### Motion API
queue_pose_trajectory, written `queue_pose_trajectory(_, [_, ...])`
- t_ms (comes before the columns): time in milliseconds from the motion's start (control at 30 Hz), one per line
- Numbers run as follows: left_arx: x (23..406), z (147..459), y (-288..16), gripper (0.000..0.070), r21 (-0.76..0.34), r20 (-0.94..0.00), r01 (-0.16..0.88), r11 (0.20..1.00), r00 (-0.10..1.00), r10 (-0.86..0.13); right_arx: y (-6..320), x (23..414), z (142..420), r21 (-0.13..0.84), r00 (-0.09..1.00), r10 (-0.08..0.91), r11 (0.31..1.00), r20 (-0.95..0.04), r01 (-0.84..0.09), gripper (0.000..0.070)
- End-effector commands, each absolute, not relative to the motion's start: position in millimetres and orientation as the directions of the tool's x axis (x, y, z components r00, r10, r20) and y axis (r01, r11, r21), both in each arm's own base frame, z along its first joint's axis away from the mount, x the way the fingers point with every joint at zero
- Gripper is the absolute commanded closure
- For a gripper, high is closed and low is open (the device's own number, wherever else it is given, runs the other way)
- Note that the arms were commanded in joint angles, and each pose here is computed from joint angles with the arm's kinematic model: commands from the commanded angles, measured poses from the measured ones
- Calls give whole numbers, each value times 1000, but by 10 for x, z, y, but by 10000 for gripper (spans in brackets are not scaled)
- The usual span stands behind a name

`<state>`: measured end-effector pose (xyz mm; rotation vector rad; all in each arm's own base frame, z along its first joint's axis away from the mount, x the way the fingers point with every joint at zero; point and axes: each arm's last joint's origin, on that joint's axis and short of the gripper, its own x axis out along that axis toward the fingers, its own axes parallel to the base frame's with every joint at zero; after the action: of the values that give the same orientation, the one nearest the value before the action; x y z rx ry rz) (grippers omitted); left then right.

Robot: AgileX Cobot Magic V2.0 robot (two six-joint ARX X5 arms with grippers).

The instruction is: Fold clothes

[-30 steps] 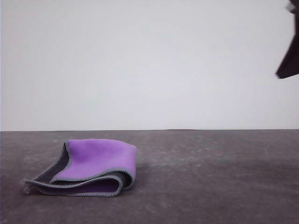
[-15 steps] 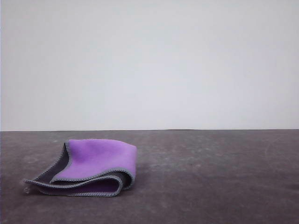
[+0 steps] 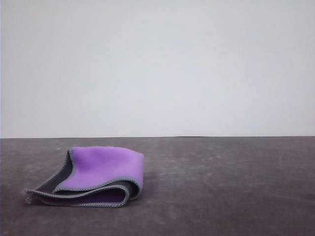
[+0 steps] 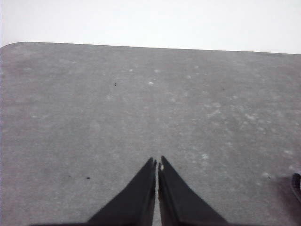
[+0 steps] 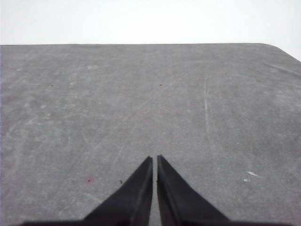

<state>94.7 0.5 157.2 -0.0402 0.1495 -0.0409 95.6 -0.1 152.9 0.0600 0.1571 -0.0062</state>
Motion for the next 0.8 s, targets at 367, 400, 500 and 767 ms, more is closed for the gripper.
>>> queue_pose_trajectory(367, [956,1500,5,700,-30,-173,39,999,984,-44,-1,961,1522,74,989,-2,997,-148,13,685])
queue_pose_trajectory(400, [956,1500,5,700,-30,-173,39,999,984,-44,-1,961,1522,74,989,-2,997,-148,13,685])
queue_pose_trajectory(500, [956,1500,5,700,-30,-173,39,999,984,-44,-1,961,1522,74,989,-2,997,-148,13,685])
queue_pose_trajectory(767, [956,1500,5,700,-30,-173,39,999,984,-44,-1,961,1522,74,989,-2,997,-148,13,685])
